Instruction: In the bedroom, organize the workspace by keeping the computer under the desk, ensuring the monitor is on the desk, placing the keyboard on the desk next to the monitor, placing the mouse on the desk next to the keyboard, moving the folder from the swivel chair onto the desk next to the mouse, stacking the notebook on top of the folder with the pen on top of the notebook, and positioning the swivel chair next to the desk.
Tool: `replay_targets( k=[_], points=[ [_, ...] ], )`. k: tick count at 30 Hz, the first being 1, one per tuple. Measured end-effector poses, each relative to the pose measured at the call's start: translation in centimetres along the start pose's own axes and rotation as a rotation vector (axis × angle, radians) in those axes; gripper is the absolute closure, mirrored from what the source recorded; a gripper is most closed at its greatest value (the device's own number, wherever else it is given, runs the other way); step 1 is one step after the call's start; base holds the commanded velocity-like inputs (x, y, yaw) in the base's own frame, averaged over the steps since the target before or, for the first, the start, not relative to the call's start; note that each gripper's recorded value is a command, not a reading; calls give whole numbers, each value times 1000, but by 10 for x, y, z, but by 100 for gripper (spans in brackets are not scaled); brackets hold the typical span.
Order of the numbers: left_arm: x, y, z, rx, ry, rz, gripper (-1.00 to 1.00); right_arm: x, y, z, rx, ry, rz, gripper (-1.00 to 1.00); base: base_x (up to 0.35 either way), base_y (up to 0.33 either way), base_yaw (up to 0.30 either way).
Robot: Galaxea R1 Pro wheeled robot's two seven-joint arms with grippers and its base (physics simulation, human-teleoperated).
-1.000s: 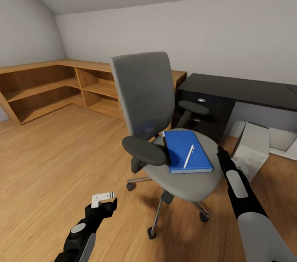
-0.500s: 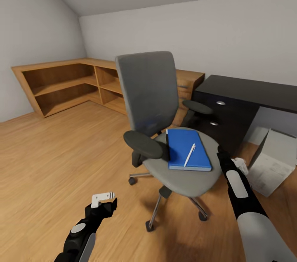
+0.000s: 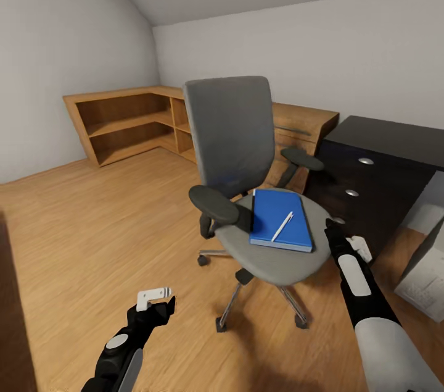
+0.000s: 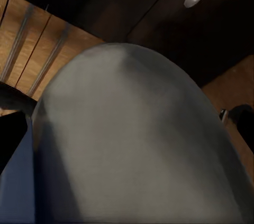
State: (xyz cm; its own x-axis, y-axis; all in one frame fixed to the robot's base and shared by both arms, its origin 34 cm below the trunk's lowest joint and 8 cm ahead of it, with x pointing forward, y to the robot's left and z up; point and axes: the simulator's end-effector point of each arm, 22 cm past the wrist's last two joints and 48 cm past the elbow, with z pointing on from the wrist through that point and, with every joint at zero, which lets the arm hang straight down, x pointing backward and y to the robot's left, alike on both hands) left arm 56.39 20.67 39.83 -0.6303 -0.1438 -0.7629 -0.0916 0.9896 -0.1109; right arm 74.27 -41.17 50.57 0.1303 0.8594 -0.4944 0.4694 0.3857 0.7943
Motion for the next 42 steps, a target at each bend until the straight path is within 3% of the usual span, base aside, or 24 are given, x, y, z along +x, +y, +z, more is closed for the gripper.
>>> replay_targets(
  k=[20, 42],
  points=[
    [0, 0, 0, 1, -1, 0, -100, 0, 1, 0, -4, 1, 3, -100, 0, 0, 259],
    [0, 0, 0, 0, -1, 2, -100, 2, 2, 0, -7, 5, 11, -100, -1, 0, 7]
  ],
)
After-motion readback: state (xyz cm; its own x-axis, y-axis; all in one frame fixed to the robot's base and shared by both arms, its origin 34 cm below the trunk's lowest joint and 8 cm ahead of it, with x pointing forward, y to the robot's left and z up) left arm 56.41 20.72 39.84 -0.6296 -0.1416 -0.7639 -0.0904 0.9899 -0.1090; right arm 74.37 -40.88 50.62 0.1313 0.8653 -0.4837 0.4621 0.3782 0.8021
